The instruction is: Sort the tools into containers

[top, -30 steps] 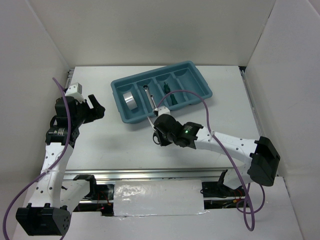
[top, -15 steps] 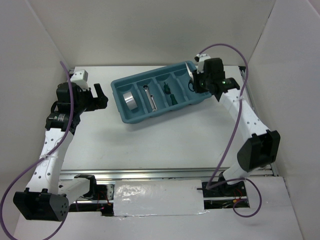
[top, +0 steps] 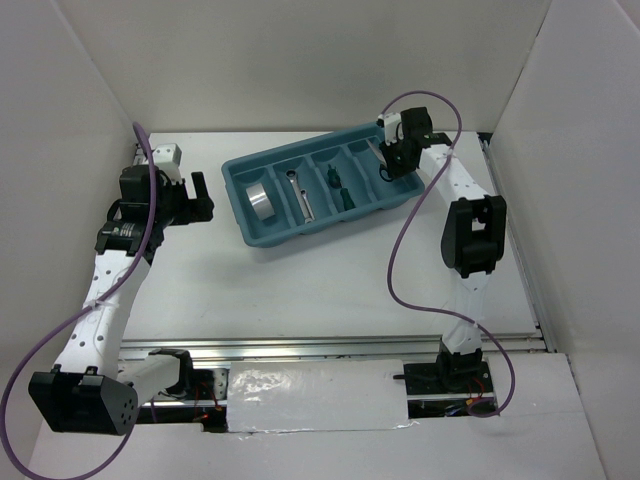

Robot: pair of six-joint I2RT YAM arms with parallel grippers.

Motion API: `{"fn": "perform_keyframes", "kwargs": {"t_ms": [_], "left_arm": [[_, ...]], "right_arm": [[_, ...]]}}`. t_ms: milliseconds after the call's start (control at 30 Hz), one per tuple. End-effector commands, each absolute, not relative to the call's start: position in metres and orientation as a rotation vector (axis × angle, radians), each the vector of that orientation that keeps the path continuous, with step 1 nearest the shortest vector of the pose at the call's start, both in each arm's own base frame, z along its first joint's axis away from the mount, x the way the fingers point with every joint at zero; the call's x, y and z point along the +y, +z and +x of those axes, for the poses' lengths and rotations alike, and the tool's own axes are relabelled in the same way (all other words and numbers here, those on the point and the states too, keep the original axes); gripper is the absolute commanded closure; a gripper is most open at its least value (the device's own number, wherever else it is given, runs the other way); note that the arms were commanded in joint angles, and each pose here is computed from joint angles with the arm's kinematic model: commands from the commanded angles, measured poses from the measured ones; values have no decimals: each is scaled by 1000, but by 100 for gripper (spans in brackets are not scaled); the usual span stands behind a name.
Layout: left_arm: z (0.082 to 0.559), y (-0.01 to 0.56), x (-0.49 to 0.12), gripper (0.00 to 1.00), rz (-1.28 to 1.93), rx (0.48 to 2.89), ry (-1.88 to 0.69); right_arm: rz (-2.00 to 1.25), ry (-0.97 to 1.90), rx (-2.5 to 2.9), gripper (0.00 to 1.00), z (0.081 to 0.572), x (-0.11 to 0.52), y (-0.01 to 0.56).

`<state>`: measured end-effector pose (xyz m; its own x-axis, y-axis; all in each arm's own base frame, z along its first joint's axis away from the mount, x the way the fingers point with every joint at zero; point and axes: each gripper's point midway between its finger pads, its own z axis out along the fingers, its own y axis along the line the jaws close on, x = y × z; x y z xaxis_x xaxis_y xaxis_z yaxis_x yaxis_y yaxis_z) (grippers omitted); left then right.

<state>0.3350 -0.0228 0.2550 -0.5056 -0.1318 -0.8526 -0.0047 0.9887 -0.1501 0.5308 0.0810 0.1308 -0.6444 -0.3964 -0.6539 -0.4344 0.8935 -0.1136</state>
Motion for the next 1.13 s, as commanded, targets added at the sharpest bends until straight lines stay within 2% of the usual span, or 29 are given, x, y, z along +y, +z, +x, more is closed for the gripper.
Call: {"fn": "perform_keyframes", "kwargs": {"t_ms": [0, 33, 100, 133, 233, 333, 500, 567, 600, 633, 900, 1100], "left_arm": [[335, 251, -20, 1, -80, 2105, -127], [334, 249, -20, 1, -79, 2111, -126], [334, 248, -19, 1, -77, 2113, -121], [334, 248, -20, 1, -81, 2113, -125], [336, 239, -20, 1, -98, 2158, -131], [339, 231, -13, 1, -127, 2222, -86], [339, 223, -12, 1, -54, 2266, -67], [335, 220, -10, 1, -40, 2263, -61], [333, 223, -11, 1, -15, 2243, -75], [331, 216, -11, 1, -6, 2253, -77], [311, 189, 23, 1, 48, 2192, 106], [303, 184, 22, 1, 115, 2152, 124]], "right_arm": [[-639, 59, 2256, 99, 556, 100, 158], [-627, 59, 2276, 86, 557, 102, 153], [-603, 34, 2290, 70, 564, 101, 145], [-578, 29, 2294, 54, 566, 100, 144], [-518, 36, 2315, 35, 567, 97, 142], [-470, 80, 2324, 29, 559, 99, 155], [-375, 193, 2274, 26, 526, 95, 204], [-330, 246, 2221, 24, 494, 83, 236], [-297, 248, 2194, 16, 488, 68, 244], [-283, 247, 2185, 15, 464, 59, 251], [-172, 32, 2114, 10, 347, -15, 210], [-159, -7, 2061, 4, 315, -21, 196]]}}
